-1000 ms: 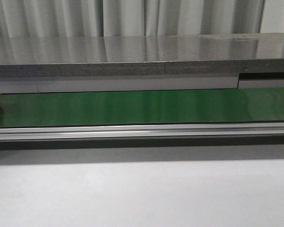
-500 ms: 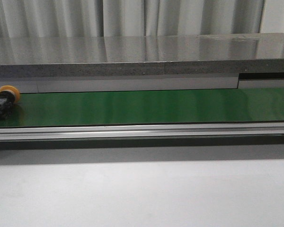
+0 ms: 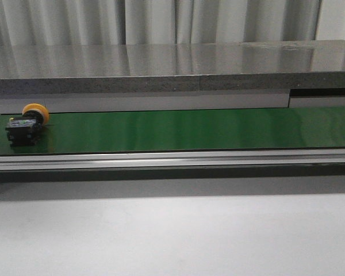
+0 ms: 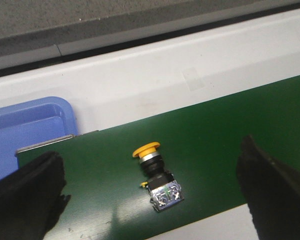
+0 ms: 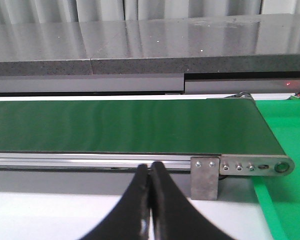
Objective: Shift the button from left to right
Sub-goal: 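Release the button and withdraw the left gripper while the belt carries it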
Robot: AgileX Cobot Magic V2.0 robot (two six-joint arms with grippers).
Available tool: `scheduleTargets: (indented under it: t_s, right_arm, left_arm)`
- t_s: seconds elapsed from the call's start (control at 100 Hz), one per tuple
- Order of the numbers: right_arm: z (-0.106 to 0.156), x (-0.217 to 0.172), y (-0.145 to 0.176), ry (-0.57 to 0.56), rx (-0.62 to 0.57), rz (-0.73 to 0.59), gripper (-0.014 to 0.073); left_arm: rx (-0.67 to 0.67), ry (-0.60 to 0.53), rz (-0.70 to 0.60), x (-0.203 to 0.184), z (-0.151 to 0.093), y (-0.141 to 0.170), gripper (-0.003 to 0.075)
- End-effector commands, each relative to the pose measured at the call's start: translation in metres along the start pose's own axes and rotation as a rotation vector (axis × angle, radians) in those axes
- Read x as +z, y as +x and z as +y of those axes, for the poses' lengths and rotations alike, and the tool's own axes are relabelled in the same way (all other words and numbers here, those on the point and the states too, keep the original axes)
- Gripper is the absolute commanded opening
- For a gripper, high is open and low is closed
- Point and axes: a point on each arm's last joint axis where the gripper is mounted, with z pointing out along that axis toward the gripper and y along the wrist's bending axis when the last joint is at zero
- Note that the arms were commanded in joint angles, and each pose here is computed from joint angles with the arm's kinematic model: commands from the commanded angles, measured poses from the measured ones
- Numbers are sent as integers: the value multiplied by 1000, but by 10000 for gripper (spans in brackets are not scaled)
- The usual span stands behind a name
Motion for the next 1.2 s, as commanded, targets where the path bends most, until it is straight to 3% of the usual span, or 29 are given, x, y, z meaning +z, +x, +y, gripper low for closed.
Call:
scheduleTargets:
  t_s: [0.0,0.38,0.63,0.85,1.19]
  right_arm:
    - [0,-3,-15,-2,-7,-122,-68]
    - [0,-3,-15,-2,-7,-122,-68]
    - [0,-3,-15,-2,-7,-122,-68]
    - [0,-3,-15,-2,-7,-122,-68]
    - [0,-3,-15,-2,-7,-122,-68]
  left_arm:
    - [4,-33,-210,-28,-7,1,672]
    - [-10,-164,-550,-72,-16,110,672]
    - [-43,-186,-770,-98,-24,168,672]
    - [-37,-187,-804,-100,-27,191,672]
    - [-39,-182,-766,-93,-26,197,670]
